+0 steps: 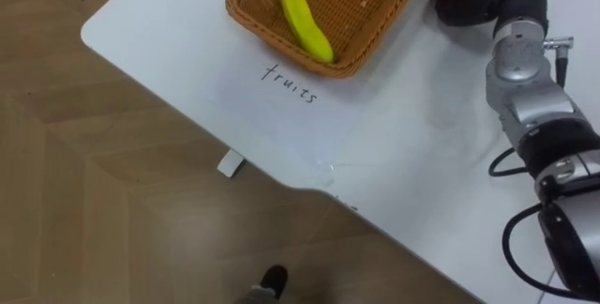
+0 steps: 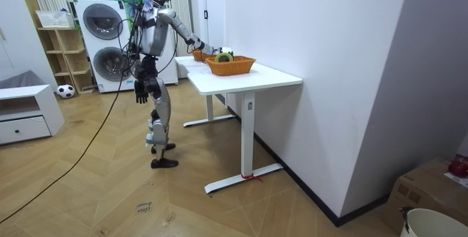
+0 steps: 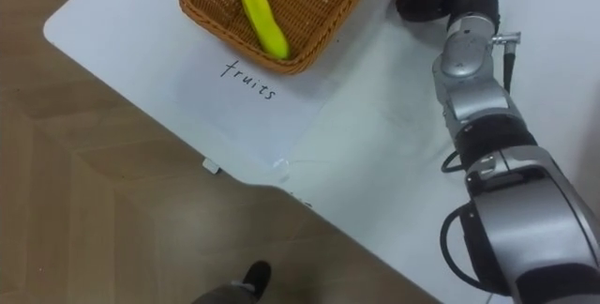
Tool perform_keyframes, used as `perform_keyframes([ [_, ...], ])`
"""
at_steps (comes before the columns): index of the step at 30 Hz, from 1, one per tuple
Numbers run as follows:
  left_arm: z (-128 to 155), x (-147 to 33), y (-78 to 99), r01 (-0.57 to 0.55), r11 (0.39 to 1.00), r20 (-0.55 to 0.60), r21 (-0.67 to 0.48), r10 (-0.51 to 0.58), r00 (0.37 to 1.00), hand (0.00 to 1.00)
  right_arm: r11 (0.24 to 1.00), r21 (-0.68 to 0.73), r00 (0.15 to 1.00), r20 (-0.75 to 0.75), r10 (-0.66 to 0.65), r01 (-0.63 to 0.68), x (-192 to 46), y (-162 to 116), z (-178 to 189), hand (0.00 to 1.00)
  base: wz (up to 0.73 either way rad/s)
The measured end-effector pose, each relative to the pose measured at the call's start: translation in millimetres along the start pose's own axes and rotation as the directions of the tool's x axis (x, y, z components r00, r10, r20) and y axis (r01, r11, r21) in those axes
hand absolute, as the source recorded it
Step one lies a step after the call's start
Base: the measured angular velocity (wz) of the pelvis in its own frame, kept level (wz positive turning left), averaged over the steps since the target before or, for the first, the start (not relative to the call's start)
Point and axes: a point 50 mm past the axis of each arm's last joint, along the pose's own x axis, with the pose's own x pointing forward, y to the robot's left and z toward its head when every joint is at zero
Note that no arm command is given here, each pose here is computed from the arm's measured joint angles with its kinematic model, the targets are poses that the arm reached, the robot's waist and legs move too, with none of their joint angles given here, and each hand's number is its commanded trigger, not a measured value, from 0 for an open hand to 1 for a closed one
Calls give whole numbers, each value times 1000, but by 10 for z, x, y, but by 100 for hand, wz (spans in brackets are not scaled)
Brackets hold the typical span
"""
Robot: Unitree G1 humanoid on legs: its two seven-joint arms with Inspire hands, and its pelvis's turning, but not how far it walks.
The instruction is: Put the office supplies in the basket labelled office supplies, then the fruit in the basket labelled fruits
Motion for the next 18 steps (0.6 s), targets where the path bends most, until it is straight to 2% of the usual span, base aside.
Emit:
perform_keyframes([
  [18,-1,0,11,-10,1000,-3,-10,10,1000,0,998,42,997,-43,58,-57,-14,23,-90,100,1],
])
